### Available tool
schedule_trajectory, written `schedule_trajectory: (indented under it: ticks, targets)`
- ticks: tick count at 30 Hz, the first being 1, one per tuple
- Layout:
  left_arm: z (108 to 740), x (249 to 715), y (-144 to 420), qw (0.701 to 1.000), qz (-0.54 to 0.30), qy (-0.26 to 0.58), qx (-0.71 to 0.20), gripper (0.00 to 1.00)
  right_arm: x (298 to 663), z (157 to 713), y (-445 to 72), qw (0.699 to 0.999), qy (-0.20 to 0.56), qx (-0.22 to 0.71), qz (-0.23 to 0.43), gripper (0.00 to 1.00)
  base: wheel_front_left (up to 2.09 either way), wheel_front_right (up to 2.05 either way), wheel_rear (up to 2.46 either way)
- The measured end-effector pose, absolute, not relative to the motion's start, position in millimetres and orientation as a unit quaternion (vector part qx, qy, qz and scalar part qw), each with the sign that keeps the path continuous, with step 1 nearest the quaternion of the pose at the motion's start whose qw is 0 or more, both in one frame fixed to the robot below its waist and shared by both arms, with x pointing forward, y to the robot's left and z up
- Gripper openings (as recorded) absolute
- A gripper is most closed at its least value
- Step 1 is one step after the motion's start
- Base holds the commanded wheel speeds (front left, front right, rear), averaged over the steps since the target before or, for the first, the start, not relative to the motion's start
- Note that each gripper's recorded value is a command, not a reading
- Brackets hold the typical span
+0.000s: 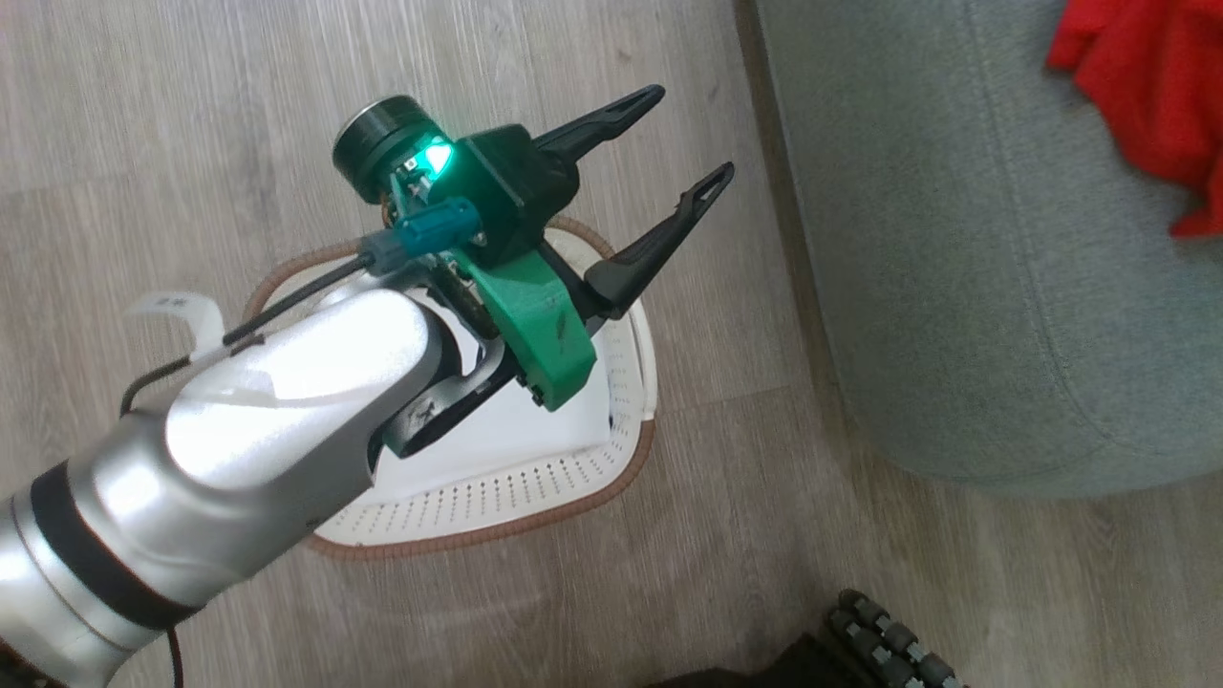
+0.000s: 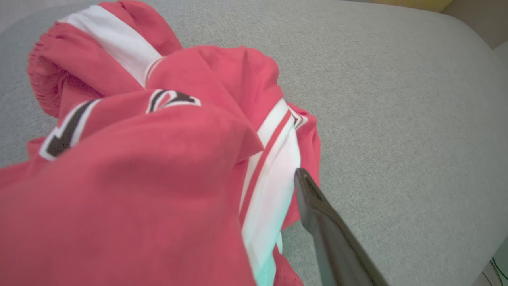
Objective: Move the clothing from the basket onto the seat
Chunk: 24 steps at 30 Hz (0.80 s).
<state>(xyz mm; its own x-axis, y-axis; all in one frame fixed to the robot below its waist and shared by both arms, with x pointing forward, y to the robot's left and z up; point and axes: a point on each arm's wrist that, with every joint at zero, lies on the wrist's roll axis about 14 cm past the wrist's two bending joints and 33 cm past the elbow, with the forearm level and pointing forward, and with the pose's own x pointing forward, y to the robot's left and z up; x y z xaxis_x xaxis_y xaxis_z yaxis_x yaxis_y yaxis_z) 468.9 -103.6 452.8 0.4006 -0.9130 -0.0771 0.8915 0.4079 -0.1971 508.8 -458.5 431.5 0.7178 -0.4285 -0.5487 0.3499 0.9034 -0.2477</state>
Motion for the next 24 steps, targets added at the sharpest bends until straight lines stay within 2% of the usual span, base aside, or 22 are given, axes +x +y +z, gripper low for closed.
schedule_trajectory:
  ticks: [6, 11, 18, 24]
  targets:
    - [473, 462, -106, 0.836, -0.541, 0.069, -0.063, 1.0, 499, 452, -455, 0.924, 0.32, -0.057, -0.204, 1.0, 0.0, 0.0, 0.0]
    - [484, 449, -106, 0.837, -0.539, 0.066, -0.065, 1.0, 496, 483, -446, 0.935, 0.297, -0.058, -0.186, 1.0, 0.0, 0.0, 0.0]
    - [509, 436, -102, 0.846, -0.528, 0.044, -0.063, 1.0, 456, 503, -455, 0.933, 0.302, -0.044, -0.19, 1.0, 0.0, 0.0, 0.0]
    - [526, 423, -94, 0.857, -0.511, 0.03, -0.059, 1.0, 442, 539, -453, 0.949, 0.258, -0.039, -0.177, 1.0, 0.0, 0.0, 0.0]
